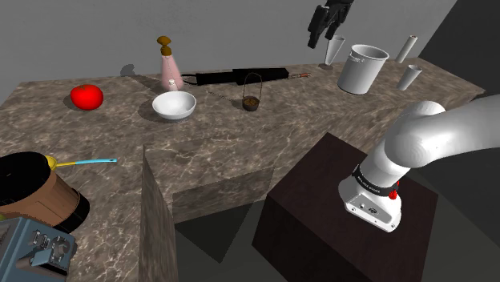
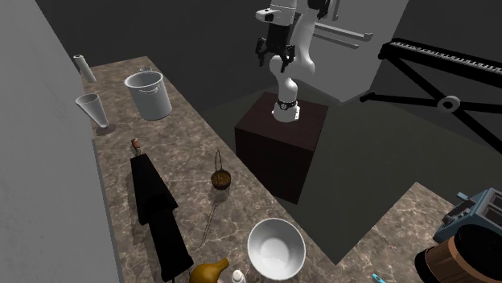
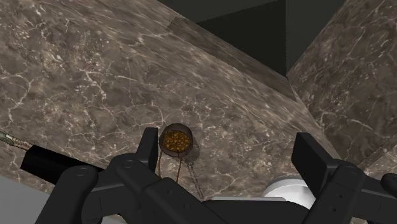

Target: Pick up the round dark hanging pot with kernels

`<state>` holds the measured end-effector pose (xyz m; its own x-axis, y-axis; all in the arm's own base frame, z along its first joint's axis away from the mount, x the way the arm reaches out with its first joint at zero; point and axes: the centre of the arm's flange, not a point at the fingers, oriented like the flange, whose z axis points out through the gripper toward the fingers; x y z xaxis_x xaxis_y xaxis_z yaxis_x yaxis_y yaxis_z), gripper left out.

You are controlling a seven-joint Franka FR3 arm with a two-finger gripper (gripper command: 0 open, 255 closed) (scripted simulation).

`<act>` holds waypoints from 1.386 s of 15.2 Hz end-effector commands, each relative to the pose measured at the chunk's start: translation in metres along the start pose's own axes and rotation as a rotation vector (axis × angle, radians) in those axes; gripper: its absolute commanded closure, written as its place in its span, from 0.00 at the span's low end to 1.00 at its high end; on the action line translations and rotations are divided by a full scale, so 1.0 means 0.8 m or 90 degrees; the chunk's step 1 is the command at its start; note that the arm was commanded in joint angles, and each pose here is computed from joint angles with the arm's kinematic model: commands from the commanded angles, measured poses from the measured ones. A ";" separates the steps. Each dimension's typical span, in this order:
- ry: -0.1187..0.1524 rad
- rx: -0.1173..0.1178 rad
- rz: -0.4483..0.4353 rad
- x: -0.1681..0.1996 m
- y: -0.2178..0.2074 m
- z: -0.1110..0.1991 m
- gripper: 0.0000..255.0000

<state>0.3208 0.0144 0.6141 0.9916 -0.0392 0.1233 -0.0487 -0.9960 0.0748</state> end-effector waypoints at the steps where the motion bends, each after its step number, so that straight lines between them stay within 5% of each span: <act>1: 0.000 0.000 0.000 0.000 0.000 0.000 0.00; 21: 0.009 0.013 -0.173 0.219 0.088 0.229 0.00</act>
<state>0.5021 -0.0721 0.4669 0.9696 0.2161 0.1144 0.2071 -0.9746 0.0857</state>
